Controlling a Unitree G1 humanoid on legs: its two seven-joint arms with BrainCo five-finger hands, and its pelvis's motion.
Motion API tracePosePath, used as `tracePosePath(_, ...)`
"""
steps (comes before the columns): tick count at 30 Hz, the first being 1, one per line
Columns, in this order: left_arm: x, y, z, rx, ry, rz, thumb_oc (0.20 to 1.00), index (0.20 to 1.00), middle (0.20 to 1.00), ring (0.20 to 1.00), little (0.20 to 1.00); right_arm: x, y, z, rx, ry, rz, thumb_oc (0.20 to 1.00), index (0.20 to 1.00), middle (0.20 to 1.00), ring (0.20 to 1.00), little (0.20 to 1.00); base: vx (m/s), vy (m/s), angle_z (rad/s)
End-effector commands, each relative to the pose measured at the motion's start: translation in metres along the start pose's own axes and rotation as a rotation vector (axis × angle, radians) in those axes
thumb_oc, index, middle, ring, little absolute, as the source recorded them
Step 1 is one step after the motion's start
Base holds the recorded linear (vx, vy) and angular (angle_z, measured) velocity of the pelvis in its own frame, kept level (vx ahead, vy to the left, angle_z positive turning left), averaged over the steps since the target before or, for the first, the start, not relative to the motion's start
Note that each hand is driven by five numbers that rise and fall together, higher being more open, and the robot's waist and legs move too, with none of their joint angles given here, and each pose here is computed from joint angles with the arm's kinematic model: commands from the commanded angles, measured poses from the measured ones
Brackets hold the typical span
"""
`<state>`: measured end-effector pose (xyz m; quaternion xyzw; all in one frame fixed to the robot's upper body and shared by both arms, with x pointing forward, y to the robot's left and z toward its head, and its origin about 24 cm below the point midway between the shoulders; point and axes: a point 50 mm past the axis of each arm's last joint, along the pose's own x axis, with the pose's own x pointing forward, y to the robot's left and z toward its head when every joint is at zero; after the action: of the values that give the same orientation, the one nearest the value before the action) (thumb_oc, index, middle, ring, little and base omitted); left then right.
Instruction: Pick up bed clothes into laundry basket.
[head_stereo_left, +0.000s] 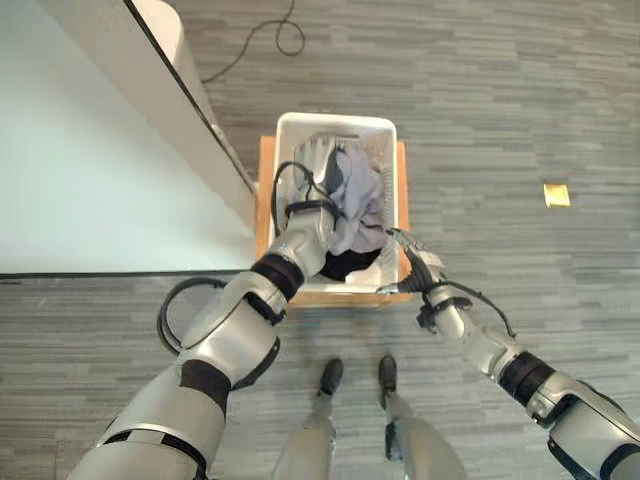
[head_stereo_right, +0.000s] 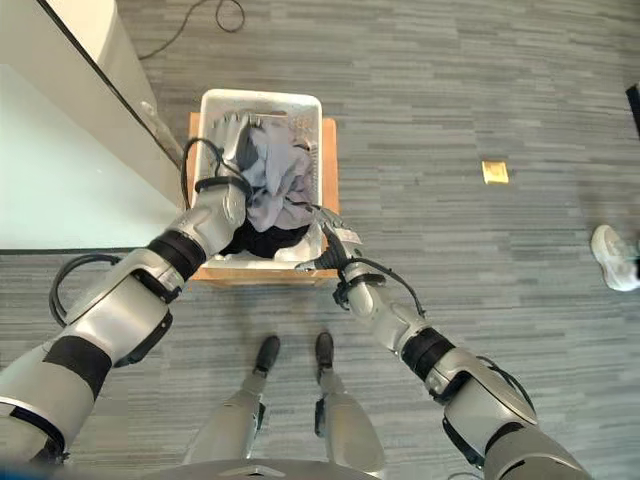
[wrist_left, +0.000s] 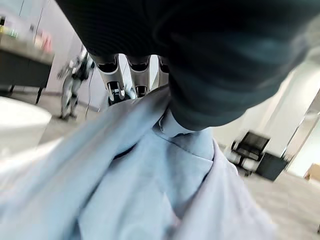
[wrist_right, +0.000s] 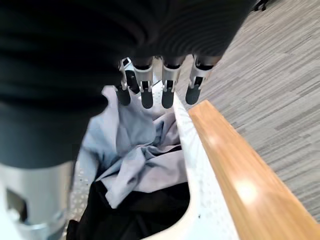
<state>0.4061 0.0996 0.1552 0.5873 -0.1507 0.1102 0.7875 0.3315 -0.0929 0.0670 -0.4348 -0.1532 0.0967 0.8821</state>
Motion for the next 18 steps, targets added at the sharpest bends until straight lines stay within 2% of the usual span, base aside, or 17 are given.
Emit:
tracePosePath(1, 0.014, 0.019, 0.035, -0.001, -0.072, 0.118, 1.0, 1.0, 1.0, 1.0, 1.0, 0.016, -0.01, 0.013, 0.065, -0.015, -0.088, 1.0, 1.0, 1.0, 1.0, 1.0, -0.06, 0.009, -0.06)
tracePosePath(3, 0.006, 0.009, 0.043, -0.03, -0.09, 0.109, 1.0, 1.0, 1.0, 1.0, 1.0, 0.025, -0.008, 0.018, 0.063, -0.004, -0.089, 1.0, 1.0, 1.0, 1.0, 1.0, -0.02, 0.003, -0.03)
tracePosePath(6, 0.004, 0.011, 0.053, -0.07, -0.117, 0.133, 1.0, 1.0, 1.0, 1.0, 1.0, 0.03, -0.01, 0.023, 0.067, -0.013, -0.106, 1.0, 1.0, 1.0, 1.0, 1.0, 0.0, 0.0, 0.0)
tracePosePath(9, 0.003, 0.017, 0.064, -0.19, -0.127, 0.168, 1.0, 1.0, 1.0, 1.0, 1.0, 0.036, -0.02, 0.032, 0.099, -0.04, -0.165, 1.0, 1.0, 1.0, 1.0, 1.0, 0.0, 0.0, 0.0)
tracePosePath(10, 0.003, 0.03, 0.068, -0.425, -0.088, 0.227, 1.0, 1.0, 1.0, 1.0, 1.0, 0.04, -0.034, 0.042, 0.129, -0.074, -0.249, 1.0, 1.0, 1.0, 1.0, 1.0, 0.0, 0.0, 0.0)
tracePosePath(11, 0.003, 0.03, 0.068, -0.425, -0.088, 0.228, 1.0, 1.0, 1.0, 1.0, 1.0, 0.04, -0.035, 0.042, 0.129, -0.074, -0.25, 1.0, 1.0, 1.0, 1.0, 1.0, 0.03, -0.011, -0.02)
tracePosePath(18, -0.029, 0.045, 0.066, -0.956, -0.101, 0.313, 1.0, 1.0, 1.0, 1.0, 1.0, 0.049, -0.085, 0.078, 0.135, -0.232, -0.511, 1.0, 1.0, 1.0, 1.0, 1.0, 0.07, -0.005, 0.0)
